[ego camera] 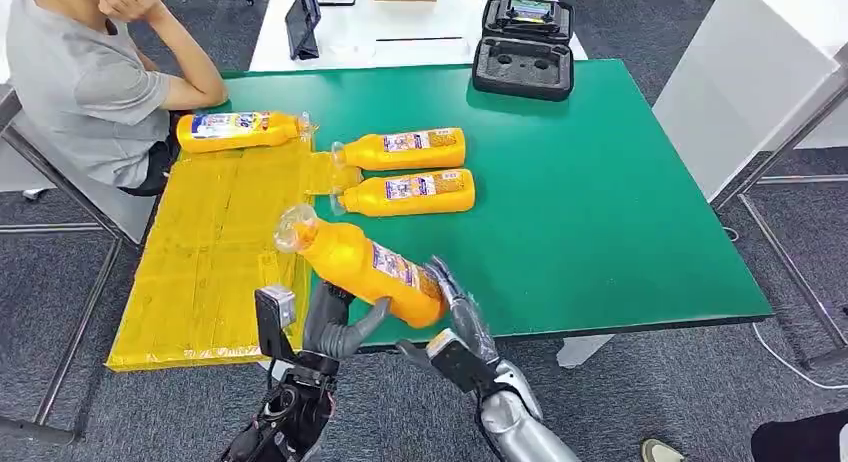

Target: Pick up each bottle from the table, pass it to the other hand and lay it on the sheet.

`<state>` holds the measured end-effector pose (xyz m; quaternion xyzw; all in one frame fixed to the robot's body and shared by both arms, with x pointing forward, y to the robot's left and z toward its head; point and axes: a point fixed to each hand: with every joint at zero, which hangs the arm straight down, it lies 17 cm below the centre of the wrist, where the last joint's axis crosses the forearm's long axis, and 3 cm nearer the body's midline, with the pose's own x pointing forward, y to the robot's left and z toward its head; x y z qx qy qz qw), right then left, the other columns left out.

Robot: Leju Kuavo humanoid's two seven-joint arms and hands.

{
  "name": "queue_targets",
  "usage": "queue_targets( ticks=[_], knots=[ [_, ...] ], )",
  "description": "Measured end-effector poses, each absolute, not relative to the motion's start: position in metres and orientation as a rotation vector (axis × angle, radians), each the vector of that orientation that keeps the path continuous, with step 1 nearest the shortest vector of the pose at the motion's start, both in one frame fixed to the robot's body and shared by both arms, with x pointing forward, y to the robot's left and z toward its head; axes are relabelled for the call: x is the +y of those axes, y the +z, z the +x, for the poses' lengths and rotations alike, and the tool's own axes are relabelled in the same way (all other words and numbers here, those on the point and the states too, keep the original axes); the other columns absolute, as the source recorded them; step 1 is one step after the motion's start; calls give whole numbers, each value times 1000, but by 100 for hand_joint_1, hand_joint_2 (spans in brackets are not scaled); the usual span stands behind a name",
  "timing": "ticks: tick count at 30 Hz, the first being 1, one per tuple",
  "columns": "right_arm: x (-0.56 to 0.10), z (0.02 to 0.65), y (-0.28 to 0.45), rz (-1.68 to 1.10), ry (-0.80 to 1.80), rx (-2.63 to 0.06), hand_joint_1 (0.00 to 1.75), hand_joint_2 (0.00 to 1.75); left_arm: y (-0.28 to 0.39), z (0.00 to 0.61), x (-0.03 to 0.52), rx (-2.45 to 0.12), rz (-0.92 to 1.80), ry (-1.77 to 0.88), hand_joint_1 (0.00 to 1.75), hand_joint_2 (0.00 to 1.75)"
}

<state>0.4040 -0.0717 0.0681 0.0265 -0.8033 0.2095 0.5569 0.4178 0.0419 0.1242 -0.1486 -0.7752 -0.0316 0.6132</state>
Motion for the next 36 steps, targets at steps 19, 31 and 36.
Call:
queue_targets(
  ticks=[19,31,36],
  knots=[
    [-87,394,76,-4,448,-1928,0,175,160,426,107,-2059,252,-109,175,175],
    [-90,393,79,-13,438,-1935,0,175,172,425,117,-2115,346,-133,175,175],
    [-90,393,79,-14,437,-1935,0,175,174,425,117,-2126,359,-146,175,175]
  ],
)
